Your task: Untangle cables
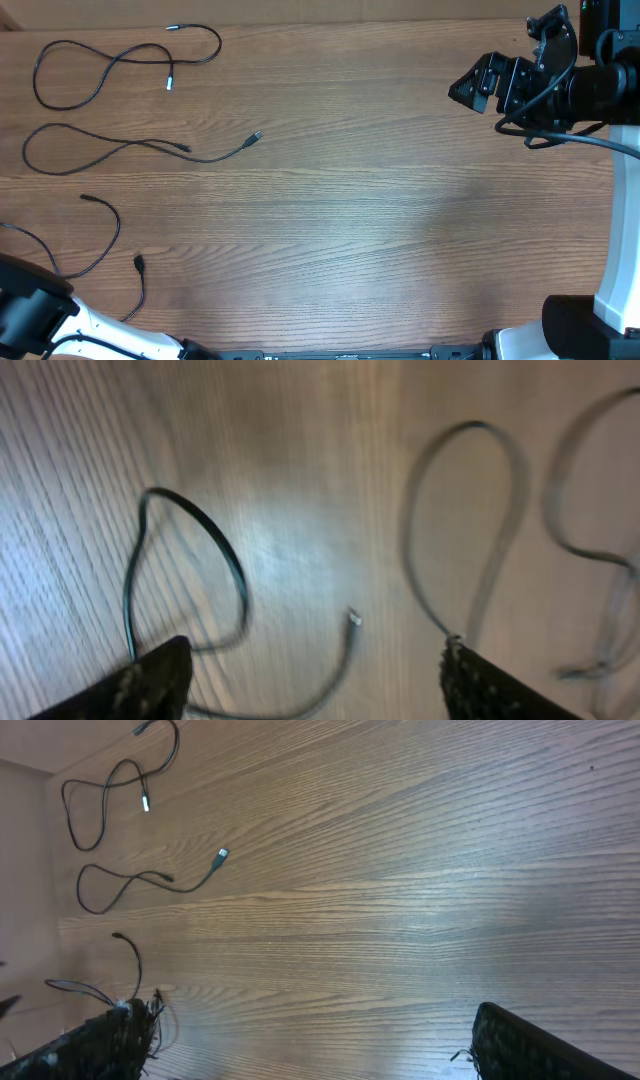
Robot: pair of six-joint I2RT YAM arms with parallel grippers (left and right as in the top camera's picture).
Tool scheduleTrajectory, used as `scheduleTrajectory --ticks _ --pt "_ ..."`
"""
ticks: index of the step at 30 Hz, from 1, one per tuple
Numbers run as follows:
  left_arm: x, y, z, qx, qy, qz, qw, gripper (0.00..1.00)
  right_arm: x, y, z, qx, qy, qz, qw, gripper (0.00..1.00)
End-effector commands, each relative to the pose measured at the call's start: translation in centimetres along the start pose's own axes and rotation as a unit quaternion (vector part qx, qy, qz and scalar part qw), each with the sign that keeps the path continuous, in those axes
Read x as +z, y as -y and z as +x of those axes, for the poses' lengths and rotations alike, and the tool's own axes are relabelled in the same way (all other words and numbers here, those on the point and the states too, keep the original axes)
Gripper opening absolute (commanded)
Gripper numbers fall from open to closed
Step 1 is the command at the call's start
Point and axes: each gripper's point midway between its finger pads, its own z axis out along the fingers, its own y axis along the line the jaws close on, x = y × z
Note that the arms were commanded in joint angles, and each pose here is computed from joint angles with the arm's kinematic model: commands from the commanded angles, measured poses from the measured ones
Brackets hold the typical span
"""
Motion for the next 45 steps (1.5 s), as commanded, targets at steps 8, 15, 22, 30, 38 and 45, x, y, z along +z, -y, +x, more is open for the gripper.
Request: scheduleTrajectory --ticks 8,15,22,30,38,45 --pt "-13.8 15.0 13.5 0.204 -0.144 0.366 0.897 1.00 -0.1 0.2 -0.1 0.000 0.004 0.005 1.000 1.00" --pt "-12.0 16.4 28.2 0.415 -0.251 0.278 0.829 1.00 -0.1 0.2 -0.1 0.001 0.004 0.005 1.000 1.00" --pt "-10.5 15.6 39.6 0.571 -0.249 0.133 0.771 1.00 -0.1 0.2 -0.2 0.000 0.006 0.004 1.000 1.00" --pt "-14.4 13.6 46.1 0.628 -0.154 0.069 0.760 0.99 -0.1 -0.7 0.3 0.008 -0.006 -0.022 1.000 1.00" --pt "-25.5 9.3 47.9 0.667 -0.059 0.184 0.719 0.99 -0.2 -0.7 0.3 0.003 -0.004 -0.021 1.000 1.00" --pt "-32.2 4.8 44.8 0.646 -0.022 0.284 0.709 1.00 -3.2 -1.4 1.3 -0.015 0.037 -0.023 0.999 1.00"
